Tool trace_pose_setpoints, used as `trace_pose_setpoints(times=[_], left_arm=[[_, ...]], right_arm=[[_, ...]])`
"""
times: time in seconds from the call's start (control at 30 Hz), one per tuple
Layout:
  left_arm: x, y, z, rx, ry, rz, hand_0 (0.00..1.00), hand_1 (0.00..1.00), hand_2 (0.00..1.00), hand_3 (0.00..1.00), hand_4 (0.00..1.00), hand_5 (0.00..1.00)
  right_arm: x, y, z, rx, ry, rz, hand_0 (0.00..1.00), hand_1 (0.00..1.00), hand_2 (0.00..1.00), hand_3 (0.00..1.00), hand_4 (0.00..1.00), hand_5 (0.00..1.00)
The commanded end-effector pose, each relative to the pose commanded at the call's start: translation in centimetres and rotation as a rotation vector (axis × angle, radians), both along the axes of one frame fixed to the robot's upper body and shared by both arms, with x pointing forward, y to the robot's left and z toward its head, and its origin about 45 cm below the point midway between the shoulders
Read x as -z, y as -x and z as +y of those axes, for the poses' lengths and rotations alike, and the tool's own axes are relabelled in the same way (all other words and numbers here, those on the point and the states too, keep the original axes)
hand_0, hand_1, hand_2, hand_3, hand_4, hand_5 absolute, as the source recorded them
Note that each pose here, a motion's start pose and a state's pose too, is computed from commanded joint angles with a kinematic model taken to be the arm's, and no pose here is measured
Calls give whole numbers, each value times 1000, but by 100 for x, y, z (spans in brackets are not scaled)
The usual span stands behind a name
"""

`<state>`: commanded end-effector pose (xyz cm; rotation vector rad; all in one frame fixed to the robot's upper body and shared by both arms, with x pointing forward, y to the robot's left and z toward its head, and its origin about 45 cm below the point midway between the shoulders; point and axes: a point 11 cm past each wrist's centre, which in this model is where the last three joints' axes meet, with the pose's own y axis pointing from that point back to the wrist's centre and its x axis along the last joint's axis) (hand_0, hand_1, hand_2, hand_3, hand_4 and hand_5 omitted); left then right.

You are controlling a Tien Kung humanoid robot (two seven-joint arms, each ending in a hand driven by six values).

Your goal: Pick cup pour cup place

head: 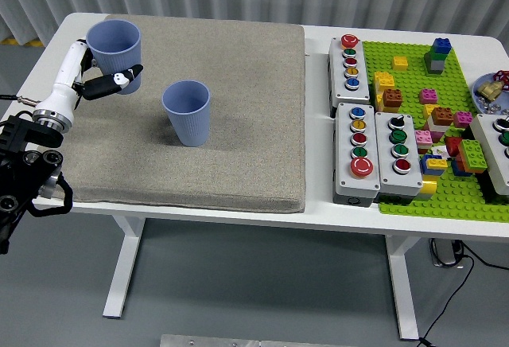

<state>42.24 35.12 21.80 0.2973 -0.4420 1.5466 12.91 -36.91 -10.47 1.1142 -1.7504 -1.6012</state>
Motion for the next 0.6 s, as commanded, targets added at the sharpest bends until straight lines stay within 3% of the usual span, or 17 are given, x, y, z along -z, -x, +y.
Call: trace_pose_setpoints(times=[0.17, 0.6], left_arm=[[199, 74, -62, -31, 52, 2, 504, 512, 569, 676, 533, 2], [487, 166, -74, -51, 24, 57, 512, 516, 572, 674, 528, 2]], right_arm=[[5, -4, 24, -3, -4, 1, 746, 711, 764, 619, 202, 169], [3, -12, 26, -5, -4, 0, 746, 713, 765, 620, 202, 170]])
